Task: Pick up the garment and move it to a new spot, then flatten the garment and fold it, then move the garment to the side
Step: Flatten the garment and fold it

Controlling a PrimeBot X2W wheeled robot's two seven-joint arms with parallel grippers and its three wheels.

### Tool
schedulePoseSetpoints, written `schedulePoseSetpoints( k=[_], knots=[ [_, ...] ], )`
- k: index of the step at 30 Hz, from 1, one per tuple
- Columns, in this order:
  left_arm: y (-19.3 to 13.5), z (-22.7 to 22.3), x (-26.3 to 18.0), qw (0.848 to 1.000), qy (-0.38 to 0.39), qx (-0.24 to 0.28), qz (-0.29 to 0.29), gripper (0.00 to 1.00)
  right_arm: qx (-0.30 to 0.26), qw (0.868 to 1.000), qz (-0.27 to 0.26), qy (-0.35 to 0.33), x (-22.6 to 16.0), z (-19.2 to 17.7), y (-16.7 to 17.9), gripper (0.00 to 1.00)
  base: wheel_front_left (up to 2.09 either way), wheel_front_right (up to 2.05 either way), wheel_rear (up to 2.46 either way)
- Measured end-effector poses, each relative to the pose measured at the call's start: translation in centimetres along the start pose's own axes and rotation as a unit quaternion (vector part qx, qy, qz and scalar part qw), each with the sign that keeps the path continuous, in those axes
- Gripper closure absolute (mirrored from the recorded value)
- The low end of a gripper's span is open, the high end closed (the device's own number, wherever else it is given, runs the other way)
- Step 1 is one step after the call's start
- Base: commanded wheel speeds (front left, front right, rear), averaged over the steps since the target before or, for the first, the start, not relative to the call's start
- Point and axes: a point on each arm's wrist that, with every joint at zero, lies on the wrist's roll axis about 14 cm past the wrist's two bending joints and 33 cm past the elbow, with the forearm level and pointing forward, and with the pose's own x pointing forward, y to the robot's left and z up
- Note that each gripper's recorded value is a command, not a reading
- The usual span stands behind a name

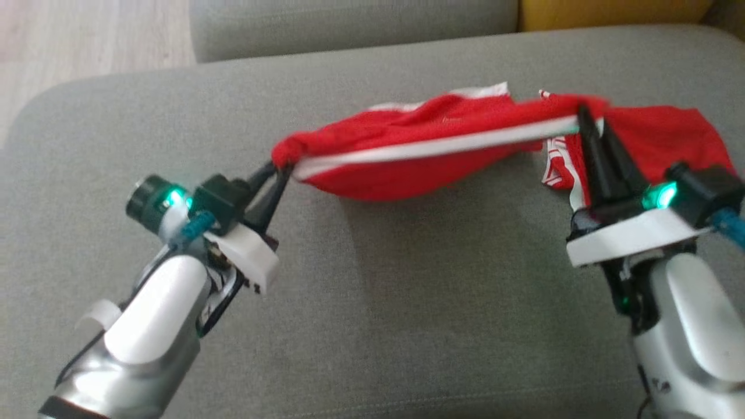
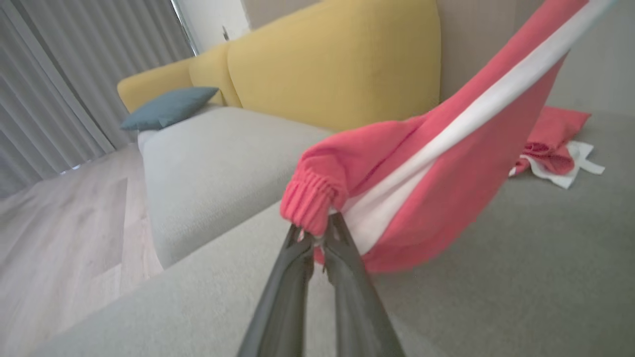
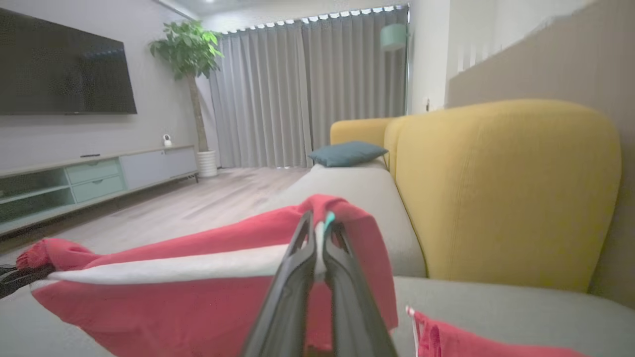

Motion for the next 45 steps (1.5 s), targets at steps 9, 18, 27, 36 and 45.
schedulePoseSetpoints(
  k=[9,18,27,36,45],
  knots=[
    [2.2,9.1,-1.8,0.993,-0.099,0.01,0.061,1.0,-0.025,0.996,0.017,-0.086,-0.6,7.6,1.1,1.0,0.0,0.0,0.0],
    [2.5,10.4,-6.0,0.991,-0.093,-0.009,0.1,1.0,-0.004,0.998,0.011,-0.066,-3.8,6.8,2.5,1.0,0.0,0.0,0.0],
    [5.5,11.1,-4.0,0.993,-0.061,-0.004,0.105,1.0,-0.015,0.997,0.029,-0.073,0.7,9.3,3.0,1.0,0.0,0.0,0.0],
    [13.9,13.8,5.7,0.986,-0.1,-0.001,0.134,1.0,-0.056,0.995,0.044,-0.073,13.9,11.5,0.6,1.0,0.0,0.0,0.0],
    [20.0,14.5,12.3,0.964,-0.183,-0.02,0.19,1.0,-0.021,0.992,0.008,-0.124,23.0,10.6,-2.2,1.0,0.0,0.0,0.0]
  ],
)
